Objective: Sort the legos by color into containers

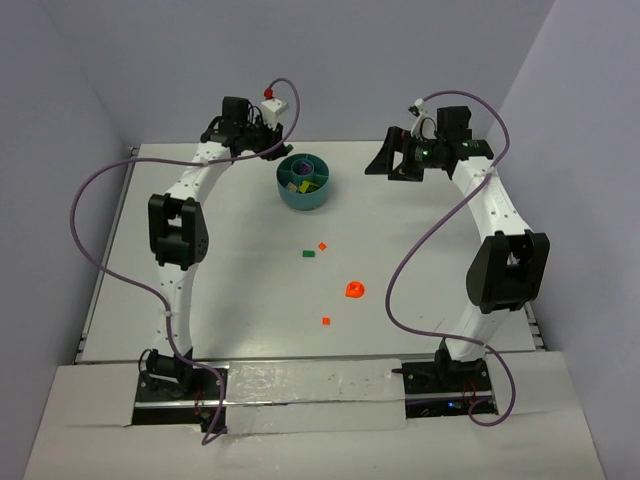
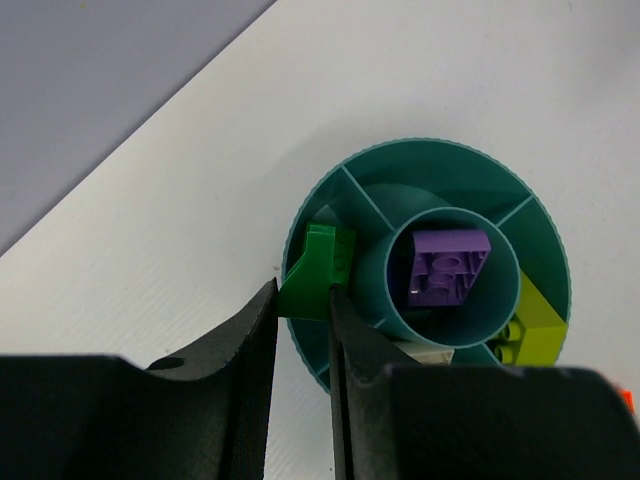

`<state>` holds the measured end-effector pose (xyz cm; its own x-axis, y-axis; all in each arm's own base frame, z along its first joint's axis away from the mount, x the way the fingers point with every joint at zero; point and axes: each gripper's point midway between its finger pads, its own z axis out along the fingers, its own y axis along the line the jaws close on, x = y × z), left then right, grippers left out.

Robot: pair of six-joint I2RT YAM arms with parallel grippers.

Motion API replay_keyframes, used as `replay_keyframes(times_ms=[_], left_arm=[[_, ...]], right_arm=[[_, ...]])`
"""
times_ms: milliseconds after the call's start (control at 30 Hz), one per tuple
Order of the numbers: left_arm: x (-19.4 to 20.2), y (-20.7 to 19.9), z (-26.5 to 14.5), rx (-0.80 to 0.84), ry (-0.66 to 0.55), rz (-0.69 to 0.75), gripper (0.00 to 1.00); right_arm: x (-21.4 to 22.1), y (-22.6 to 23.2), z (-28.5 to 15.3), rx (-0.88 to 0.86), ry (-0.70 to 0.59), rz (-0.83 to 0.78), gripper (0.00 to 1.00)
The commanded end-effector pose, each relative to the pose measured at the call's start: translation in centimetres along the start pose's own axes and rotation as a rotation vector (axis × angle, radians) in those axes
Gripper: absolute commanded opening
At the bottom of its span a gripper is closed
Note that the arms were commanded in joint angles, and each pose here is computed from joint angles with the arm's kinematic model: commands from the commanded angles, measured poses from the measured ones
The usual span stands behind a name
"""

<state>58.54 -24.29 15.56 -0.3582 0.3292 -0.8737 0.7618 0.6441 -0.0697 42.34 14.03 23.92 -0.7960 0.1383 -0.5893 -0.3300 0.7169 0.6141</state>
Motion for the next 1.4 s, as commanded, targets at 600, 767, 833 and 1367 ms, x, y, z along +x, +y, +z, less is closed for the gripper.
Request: replay_keyframes(times_ms=[600, 767, 833, 1367], left_arm=[[0.2, -1.4, 0.6, 0.017, 0.013, 0.065, 0.23], [-0.4, -1.7, -0.2, 0.008, -0.004, 0.081, 0.43], [-0.7, -1.8, -0.5, 0.004, -0.010, 0.085, 0.50], [-8.2, -6.7, -9.6, 0.075, -0.162, 0.199, 0.52]], right_arm=[[-1.3, 0.7, -0.4, -0.036, -0.028, -0.014, 1.00], [-1.4, 1.0, -0.5, -0.043, -0.032, -0.015, 1.00], [-1.4, 1.0, -0.4, -0.045, -0.030, -0.015, 1.00], [-1.8, 1.4, -0.9, -0.041, -0.047, -0.023, 1.00]])
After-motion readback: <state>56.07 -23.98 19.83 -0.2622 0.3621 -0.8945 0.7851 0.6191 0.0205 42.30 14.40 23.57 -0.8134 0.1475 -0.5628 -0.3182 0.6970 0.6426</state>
